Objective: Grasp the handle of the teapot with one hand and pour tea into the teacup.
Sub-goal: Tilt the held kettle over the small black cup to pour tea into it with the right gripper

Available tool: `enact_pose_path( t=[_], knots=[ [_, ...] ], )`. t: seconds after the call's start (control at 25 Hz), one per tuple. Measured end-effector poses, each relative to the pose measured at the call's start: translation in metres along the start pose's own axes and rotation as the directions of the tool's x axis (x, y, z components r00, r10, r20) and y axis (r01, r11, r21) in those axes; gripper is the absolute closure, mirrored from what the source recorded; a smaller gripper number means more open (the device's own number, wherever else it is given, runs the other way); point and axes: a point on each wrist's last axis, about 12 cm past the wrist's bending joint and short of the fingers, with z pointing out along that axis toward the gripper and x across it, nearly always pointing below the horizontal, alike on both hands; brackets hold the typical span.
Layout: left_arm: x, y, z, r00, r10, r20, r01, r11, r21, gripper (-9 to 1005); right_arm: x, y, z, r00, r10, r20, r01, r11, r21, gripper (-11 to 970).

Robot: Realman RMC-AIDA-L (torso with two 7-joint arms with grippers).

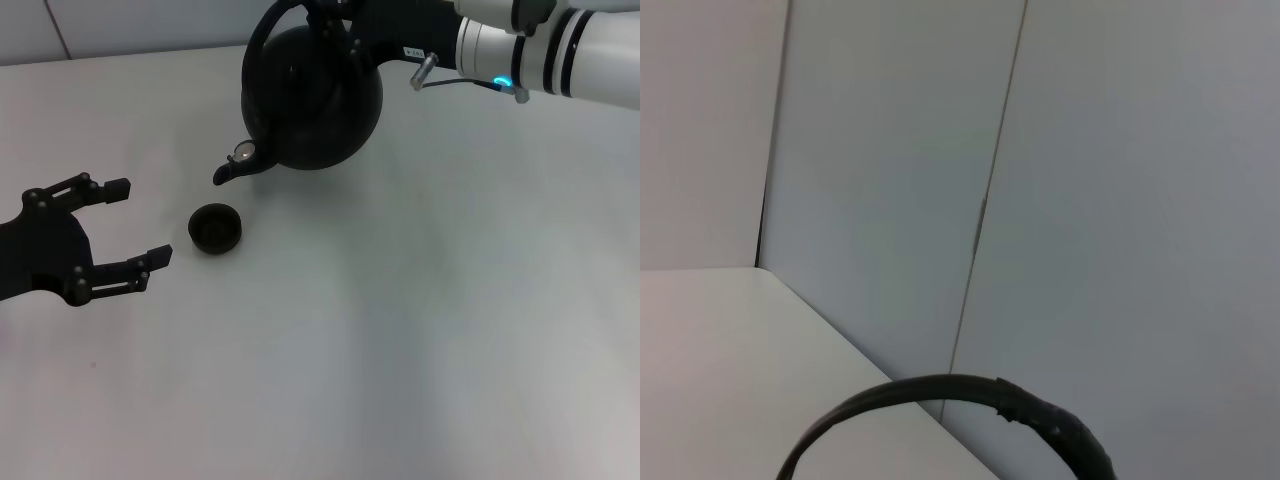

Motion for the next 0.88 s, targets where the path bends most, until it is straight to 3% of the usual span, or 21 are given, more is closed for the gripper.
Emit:
enact_pose_path(
  t=[0.88],
  knots=[
    [-0.0013, 0.0012, 0.0006, 1.0, 0.004, 0.002, -0.004, 1.0, 0.0, 126, -0.0022, 0.0016, 0.0025, 1.0, -0.009, 0.002, 0.009, 1.0, -0.01, 833]
  ],
)
